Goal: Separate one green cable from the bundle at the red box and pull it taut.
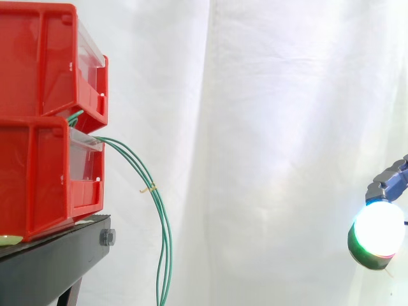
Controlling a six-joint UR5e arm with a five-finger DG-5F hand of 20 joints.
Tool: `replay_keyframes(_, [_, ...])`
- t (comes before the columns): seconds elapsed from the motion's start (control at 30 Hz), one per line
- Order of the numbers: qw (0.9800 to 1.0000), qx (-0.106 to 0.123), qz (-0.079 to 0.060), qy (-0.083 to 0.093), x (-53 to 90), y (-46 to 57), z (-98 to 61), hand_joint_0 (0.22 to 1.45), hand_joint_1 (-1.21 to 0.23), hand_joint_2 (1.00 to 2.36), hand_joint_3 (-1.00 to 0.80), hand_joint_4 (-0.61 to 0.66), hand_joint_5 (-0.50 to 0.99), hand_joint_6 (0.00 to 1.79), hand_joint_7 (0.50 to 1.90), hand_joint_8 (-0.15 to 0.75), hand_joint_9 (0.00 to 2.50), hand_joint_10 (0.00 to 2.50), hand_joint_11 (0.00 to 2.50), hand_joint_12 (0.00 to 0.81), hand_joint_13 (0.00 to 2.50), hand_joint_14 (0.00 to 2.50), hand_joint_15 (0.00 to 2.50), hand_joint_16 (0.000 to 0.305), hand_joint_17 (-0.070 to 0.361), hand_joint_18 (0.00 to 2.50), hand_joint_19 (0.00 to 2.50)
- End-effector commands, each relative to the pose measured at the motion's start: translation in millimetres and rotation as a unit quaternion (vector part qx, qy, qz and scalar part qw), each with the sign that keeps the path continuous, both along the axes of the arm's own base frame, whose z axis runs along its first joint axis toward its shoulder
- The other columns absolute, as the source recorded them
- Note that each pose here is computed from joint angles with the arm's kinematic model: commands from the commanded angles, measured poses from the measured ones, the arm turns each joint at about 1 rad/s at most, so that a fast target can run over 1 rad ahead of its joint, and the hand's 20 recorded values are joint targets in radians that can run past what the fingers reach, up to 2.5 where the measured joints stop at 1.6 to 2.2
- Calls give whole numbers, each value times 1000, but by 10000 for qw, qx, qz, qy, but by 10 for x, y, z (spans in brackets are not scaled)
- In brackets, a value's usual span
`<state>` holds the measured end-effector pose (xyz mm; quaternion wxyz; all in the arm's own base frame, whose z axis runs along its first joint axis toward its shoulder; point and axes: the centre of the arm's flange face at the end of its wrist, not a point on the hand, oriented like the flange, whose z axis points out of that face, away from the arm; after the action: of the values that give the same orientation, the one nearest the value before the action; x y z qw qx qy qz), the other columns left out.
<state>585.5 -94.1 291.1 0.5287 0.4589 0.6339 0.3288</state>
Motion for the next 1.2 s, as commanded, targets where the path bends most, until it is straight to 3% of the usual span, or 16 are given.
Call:
replay_keyframes(0.0, [10000, 4, -1, -6, -1, 0, 7, 593, -801, 1000, -500, 175, -157, 502, 693, 185, 1161, 15, 569, 351, 1126, 17, 563, 44, 99, 775, 682])
replay_keyframes(0.1, [10000, -5, 1, 2, 1, 0, -2, 591, -792, 1000, -500, 177, -153, 502, 734, 195, 1343, 19, 1039, 333, 1107, 20, 676, 46, 104, 798, 712])
replay_keyframes(0.13, [10000, -5, 1, 2, 1, 0, -2, 590, -792, 1000, -500, 178, -150, 502, 734, 185, 1375, 18, 1075, 331, 1121, 21, 672, 46, 104, 804, 718])
replay_keyframes(0.2, [10000, -5, 1, 10, -4, 0, -9, 590, -787, 1000, -500, 173, -147, 502, 726, 170, 1364, 18, 1044, 331, 1144, 19, 654, 46, 103, 805, 709])
replay_keyframes(0.27, [10000, -5, 1, 2, 1, 0, -2, 589, -783, 1000, -500, 176, -152, 502, 714, 184, 1275, 19, 831, 339, 1150, 20, 617, 45, 102, 800, 698])
replay_keyframes(0.57, [10000, -5, 1, 2, 1, 0, -2, 588, -775, 1000, -500, 188, -154, 502, 720, 225, 1227, 16, 746, 342, 1147, 19, 614, 45, 101, 827, 719])
replay_keyframes(1.17, [10000, 3, -1, 2, 1, 0, -2, 593, -765, 1000, -500, 192, -149, 502, 738, 202, 1280, 19, 798, 338, 1197, 18, 651, 44, 100, 853, 727])
